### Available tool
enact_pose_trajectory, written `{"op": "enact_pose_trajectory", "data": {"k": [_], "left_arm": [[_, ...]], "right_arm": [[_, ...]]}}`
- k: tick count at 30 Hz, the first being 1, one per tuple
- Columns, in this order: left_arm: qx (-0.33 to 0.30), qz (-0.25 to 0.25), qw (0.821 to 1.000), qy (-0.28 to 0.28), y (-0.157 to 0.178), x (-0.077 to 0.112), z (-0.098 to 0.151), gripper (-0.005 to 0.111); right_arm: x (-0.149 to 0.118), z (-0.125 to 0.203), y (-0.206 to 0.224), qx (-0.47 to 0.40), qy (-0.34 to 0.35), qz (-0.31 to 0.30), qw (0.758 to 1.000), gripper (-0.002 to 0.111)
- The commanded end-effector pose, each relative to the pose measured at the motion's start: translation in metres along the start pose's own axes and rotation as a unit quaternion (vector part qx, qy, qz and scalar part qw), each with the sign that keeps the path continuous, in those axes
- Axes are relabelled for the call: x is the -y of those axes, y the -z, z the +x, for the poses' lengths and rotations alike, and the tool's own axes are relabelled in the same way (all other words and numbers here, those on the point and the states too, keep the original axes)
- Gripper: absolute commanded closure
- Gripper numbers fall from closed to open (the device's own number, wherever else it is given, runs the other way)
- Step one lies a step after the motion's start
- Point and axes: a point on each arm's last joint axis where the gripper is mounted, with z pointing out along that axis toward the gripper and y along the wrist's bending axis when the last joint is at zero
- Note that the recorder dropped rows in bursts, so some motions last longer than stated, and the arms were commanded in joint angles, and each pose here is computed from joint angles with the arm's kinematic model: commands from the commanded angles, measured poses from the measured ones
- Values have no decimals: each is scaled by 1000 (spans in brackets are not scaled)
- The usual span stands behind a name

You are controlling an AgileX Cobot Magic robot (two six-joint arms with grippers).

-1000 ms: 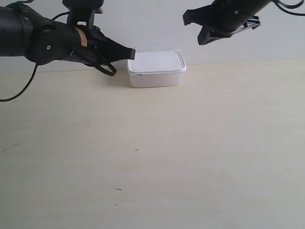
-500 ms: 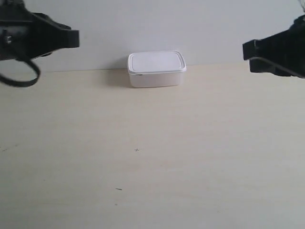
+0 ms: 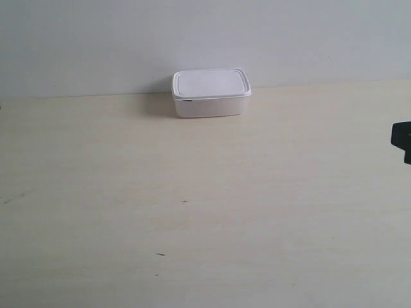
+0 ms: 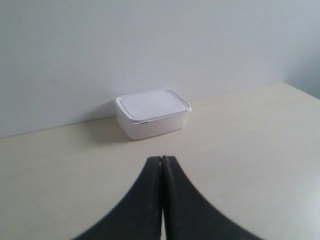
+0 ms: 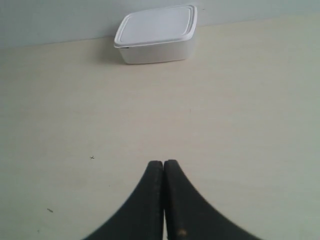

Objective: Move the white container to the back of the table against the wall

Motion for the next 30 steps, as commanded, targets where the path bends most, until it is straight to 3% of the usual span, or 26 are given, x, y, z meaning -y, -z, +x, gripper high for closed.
{"op": "enact_pose_trajectory", "data": {"k": [1,8,16,30], "left_arm": [[24,0,1000,2,23,-2,11,107],[38,-14,999,2,50,-7,27,107],[60,-37,998,6,79,-13,32,107],[60,-40,997,11,83,-14,38,107]], "right_arm": [[0,13,19,39,16,-6,999,108],[3,42,32,63,17,-12,998,108],[0,42,41,89,24,-26,995,108],[-1,42,42,92,22,-27,995,108]]}}
